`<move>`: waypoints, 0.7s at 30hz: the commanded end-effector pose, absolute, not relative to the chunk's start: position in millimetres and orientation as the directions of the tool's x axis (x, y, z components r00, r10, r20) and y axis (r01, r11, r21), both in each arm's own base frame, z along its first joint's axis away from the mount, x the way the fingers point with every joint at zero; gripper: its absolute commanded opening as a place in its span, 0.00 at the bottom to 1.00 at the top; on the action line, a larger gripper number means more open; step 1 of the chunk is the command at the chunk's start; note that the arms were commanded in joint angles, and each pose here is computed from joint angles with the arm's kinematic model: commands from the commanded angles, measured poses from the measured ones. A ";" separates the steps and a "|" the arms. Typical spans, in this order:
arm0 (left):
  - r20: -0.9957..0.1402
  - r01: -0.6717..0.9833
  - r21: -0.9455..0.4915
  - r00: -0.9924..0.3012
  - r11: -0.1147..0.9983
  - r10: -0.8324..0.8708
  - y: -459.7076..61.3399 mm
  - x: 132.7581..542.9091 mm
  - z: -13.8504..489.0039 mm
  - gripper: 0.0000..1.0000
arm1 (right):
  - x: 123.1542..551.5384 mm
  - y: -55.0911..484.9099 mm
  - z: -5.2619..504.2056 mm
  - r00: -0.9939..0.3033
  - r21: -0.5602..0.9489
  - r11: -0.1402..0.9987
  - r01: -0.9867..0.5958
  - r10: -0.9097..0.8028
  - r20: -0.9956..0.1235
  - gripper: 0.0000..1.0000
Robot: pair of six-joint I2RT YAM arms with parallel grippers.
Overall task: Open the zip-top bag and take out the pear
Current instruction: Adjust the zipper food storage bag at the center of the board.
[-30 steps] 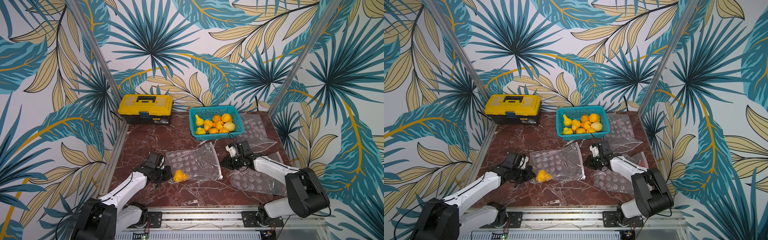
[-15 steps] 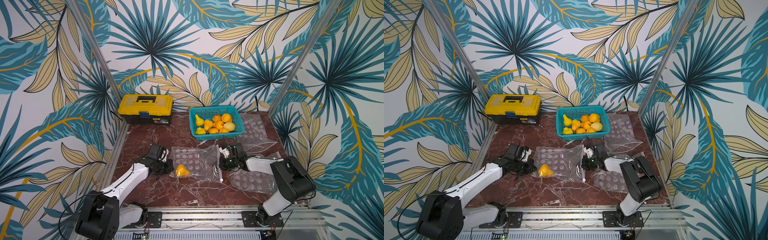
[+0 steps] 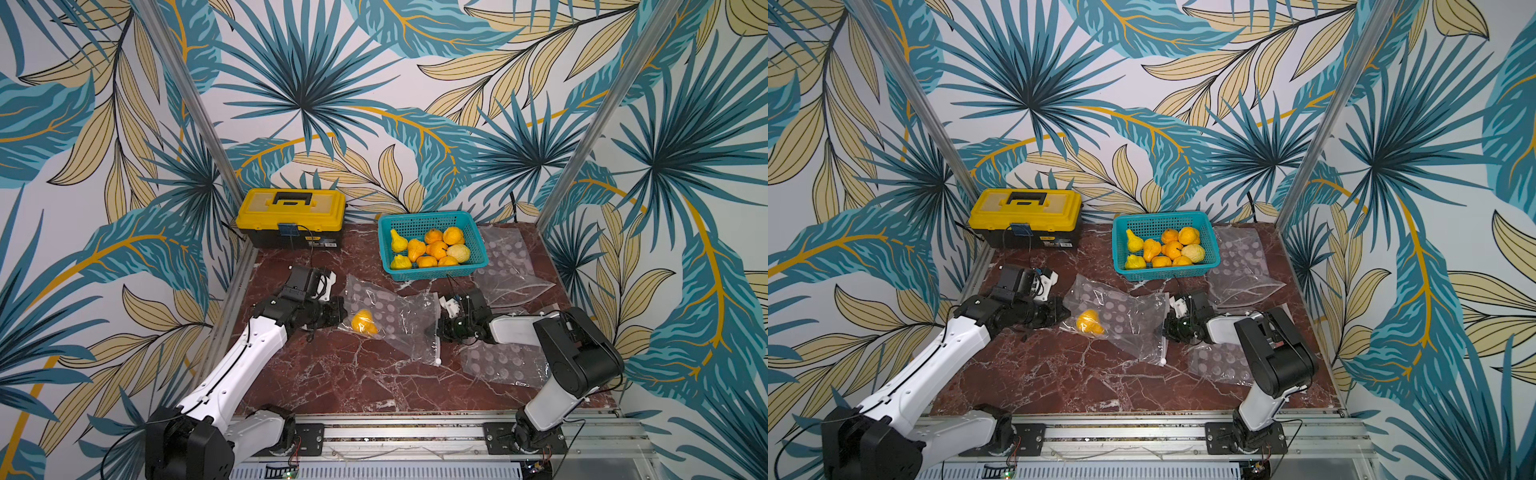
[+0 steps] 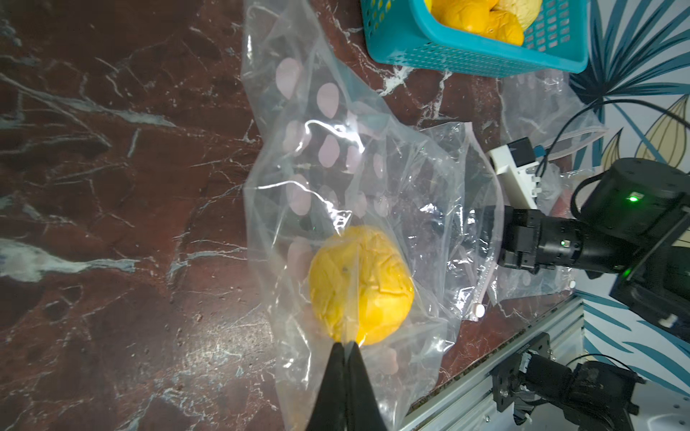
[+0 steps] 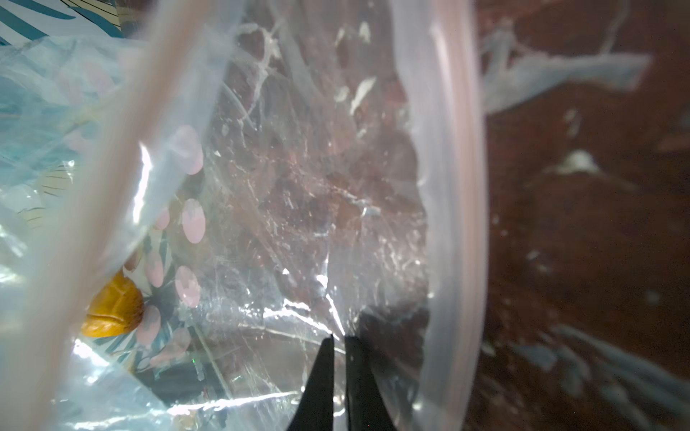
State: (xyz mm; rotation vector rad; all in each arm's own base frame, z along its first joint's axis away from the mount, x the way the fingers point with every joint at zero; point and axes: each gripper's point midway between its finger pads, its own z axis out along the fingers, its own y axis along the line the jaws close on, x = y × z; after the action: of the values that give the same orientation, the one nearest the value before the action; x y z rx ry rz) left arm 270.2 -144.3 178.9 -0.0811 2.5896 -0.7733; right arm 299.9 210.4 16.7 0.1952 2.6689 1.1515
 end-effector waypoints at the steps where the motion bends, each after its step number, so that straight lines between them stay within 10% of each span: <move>1: -0.431 0.102 -0.552 -0.885 0.828 -0.178 -144.7 267.9 203.9 0.00 | 275.8 190.0 -24.9 -0.968 0.633 0.759 0.152 0.242 -0.058 0.12; 11: -0.388 0.231 -0.687 -0.918 0.689 -0.080 -183.4 261.2 231.2 0.00 | 285.2 203.3 -17.5 -0.969 0.696 0.707 0.126 0.237 -0.065 0.12; 21: -0.437 0.076 -0.465 -0.886 0.882 -0.154 -131.2 273.0 181.3 0.00 | 280.4 196.2 -20.6 -0.970 0.659 0.740 0.135 0.234 -0.064 0.13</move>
State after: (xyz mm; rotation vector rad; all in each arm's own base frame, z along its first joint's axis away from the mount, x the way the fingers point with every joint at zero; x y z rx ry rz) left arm 270.8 -156.6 204.0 -0.0004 2.5475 -0.8619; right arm 307.2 217.1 17.1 0.1935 2.6290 1.2072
